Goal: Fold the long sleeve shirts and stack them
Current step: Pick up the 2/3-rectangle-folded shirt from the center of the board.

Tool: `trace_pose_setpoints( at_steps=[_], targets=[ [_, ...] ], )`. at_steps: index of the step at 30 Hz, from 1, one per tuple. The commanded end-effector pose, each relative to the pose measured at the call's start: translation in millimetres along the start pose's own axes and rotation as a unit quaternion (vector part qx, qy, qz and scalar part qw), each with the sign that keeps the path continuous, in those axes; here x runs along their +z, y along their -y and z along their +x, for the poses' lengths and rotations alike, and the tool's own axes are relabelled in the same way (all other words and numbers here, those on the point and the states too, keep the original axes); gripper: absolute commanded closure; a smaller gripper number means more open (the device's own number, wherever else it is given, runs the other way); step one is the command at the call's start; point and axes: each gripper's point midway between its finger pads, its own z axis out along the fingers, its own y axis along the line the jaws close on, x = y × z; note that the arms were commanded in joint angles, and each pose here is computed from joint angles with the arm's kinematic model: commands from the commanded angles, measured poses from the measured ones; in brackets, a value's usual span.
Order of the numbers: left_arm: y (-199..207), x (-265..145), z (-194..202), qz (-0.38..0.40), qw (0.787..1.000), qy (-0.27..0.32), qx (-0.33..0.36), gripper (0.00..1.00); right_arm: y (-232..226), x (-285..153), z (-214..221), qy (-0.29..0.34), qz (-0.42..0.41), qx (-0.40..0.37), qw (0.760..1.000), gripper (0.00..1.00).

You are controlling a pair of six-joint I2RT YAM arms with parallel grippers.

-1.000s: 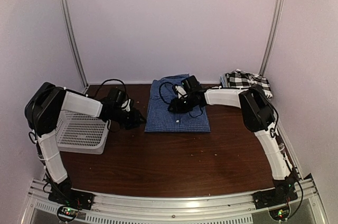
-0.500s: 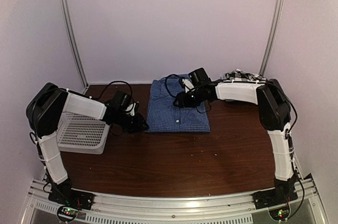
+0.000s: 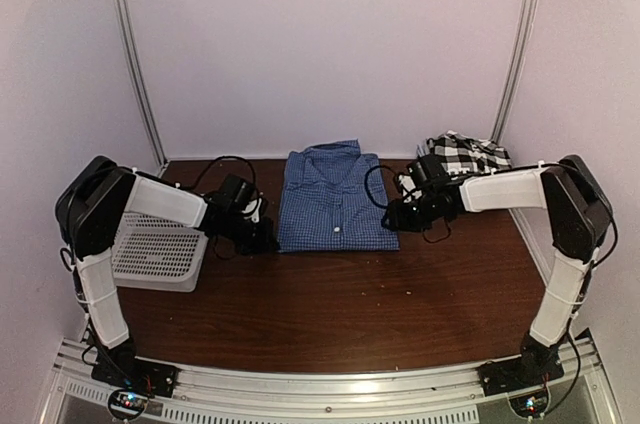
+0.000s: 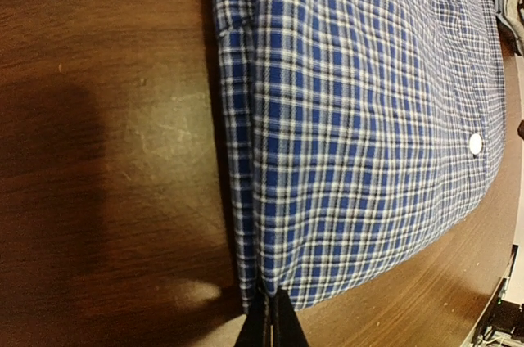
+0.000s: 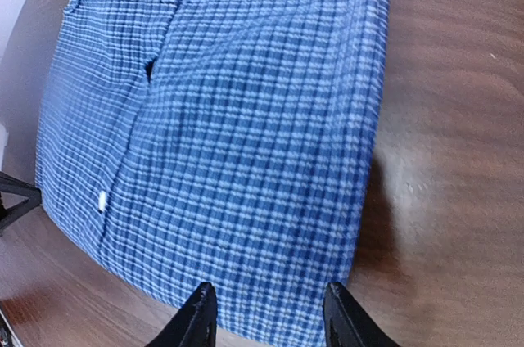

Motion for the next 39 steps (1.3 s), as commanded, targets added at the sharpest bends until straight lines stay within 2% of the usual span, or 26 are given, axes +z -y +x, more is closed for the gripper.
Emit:
trace_pose_setpoints(
  at_steps=[1, 8, 14, 22, 30, 37, 39],
  targets=[
    [2, -2, 2, -0.006, 1.000, 0.000, -0.001, 1.00, 13, -24, 10, 0.029, 0.025, 0.009, 0.999, 0.53],
    [-5, -6, 10, -0.017, 1.000, -0.002, -0.007, 1.00, 25, -25, 45, 0.011, 0.018, 0.024, 0.999, 0.53],
    [-4, -7, 10, -0.016, 1.000, -0.001, -0.005, 1.00, 25, -14, 55, 0.002, 0.007, 0.026, 1.000, 0.55],
    [-3, -7, 10, -0.017, 1.000, -0.002, -0.003, 1.00, 28, 3, 71, -0.021, 0.008, 0.030, 0.999, 0.68],
    [-2, -7, 9, -0.017, 1.000, -0.003, 0.001, 1.00, 27, 9, 74, -0.021, 0.005, 0.033, 0.999, 0.72],
    [7, -11, 12, -0.013, 1.000, -0.012, 0.016, 1.00, 25, 0, 73, -0.021, 0.010, 0.030, 0.999, 0.97],
    [12, -15, 17, -0.011, 0.999, -0.019, 0.024, 1.00, 21, -8, 70, -0.015, 0.006, 0.029, 0.999, 1.00]
  ],
)
